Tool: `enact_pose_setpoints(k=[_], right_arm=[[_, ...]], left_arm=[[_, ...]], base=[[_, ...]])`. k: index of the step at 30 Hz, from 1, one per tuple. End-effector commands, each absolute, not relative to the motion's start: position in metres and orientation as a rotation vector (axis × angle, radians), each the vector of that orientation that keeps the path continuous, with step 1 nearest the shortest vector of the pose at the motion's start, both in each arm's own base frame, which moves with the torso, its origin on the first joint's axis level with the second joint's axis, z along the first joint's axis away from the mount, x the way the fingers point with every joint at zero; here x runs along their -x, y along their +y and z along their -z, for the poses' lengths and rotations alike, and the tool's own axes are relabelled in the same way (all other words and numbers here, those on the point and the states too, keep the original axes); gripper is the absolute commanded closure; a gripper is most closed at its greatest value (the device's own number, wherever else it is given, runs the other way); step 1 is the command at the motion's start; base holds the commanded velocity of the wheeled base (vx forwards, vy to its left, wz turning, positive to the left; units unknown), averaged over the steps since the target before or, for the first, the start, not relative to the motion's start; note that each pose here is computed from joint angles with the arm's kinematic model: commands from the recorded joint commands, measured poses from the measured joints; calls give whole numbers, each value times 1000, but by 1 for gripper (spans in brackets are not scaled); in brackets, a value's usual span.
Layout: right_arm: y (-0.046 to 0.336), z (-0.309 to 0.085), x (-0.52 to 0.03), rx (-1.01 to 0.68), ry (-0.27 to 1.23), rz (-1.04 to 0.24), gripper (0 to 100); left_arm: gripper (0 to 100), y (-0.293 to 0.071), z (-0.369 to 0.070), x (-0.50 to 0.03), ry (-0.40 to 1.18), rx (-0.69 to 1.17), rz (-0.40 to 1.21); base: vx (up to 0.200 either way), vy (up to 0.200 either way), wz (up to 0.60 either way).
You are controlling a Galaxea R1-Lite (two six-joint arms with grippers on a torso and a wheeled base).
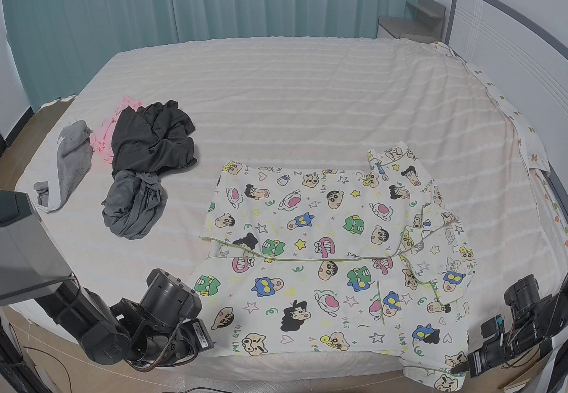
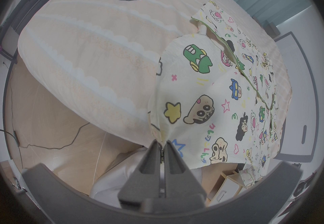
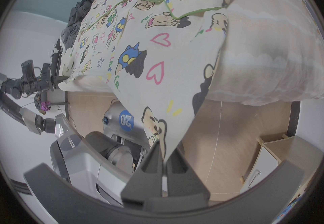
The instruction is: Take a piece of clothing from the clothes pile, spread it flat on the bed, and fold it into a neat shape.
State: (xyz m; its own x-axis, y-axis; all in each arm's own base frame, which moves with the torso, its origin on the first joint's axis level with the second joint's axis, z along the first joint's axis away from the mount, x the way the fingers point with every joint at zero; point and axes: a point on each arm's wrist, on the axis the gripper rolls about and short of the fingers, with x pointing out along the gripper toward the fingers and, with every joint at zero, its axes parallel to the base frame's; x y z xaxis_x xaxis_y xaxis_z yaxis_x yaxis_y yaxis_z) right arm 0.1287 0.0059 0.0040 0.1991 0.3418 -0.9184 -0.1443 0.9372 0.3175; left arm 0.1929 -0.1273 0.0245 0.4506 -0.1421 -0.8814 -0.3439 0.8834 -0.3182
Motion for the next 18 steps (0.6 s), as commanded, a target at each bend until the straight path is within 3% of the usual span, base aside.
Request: enact_pose_setpoints(k=[1,18], right_arm=[[5,-7,-121,-160,1333,-354,100],[5,-7,-115,-130,1369,-390,100]], left_arm=[[100,-127,-25,-192,1121,491,-125],[100,-128,-21,-181,1207,414,-97]], base=[[0,0,0],[0,0,0]])
